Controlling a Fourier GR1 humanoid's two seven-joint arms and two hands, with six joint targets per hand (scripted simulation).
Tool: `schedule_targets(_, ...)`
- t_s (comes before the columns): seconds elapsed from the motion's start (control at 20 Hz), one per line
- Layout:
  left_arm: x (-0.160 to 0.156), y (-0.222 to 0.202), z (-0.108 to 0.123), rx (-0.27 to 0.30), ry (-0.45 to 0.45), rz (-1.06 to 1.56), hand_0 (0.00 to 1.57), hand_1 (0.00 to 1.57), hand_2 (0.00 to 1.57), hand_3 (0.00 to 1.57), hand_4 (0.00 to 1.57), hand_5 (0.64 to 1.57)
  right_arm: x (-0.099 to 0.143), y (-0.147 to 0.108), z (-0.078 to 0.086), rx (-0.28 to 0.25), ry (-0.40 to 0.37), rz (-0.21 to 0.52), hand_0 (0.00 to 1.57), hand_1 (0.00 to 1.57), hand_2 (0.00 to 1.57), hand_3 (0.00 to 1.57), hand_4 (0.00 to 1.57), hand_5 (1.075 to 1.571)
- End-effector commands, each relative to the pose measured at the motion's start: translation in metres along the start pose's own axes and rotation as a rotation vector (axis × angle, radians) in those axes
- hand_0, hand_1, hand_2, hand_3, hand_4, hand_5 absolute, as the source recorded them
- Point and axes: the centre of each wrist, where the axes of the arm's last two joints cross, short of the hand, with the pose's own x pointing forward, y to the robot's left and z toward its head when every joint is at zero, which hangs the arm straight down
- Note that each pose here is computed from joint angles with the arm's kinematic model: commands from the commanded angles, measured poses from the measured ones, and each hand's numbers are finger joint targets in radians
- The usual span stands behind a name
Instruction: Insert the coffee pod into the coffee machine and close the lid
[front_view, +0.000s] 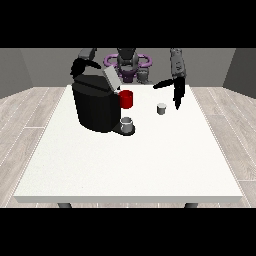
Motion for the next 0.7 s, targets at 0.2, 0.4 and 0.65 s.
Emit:
schedule_targets(0.2, -0.006, -0.011, -0.015, -0.064, 0.052, -0.136, 0.0, 0.0, 0.11, 0.0, 0.0, 1.571, 0.0, 0.01, -0.013, -0.005, 0.043, -0.001, 0.0, 0.0, 0.0, 0.0, 0.36, 1.571)
schedule_targets(0.4, -0.004, -0.018, -0.021, -0.07, 0.052, -0.182, 0.1, 0.1, 0.5, 0.0, 0.0, 1.571, -0.004, -0.004, -0.027, -0.047, 0.066, 0.043, 0.0, 0.0, 0.0, 0.0, 0.39, 1.571)
schedule_targets(0.65, -0.028, -0.032, -0.013, -0.069, 0.111, -0.241, 0.81, 0.81, 0.85, 0.5, 0.0, 1.571, -0.019, 0.006, -0.02, -0.042, 0.085, 0.075, 0.0, 0.0, 0.0, 0.0, 0.42, 1.571)
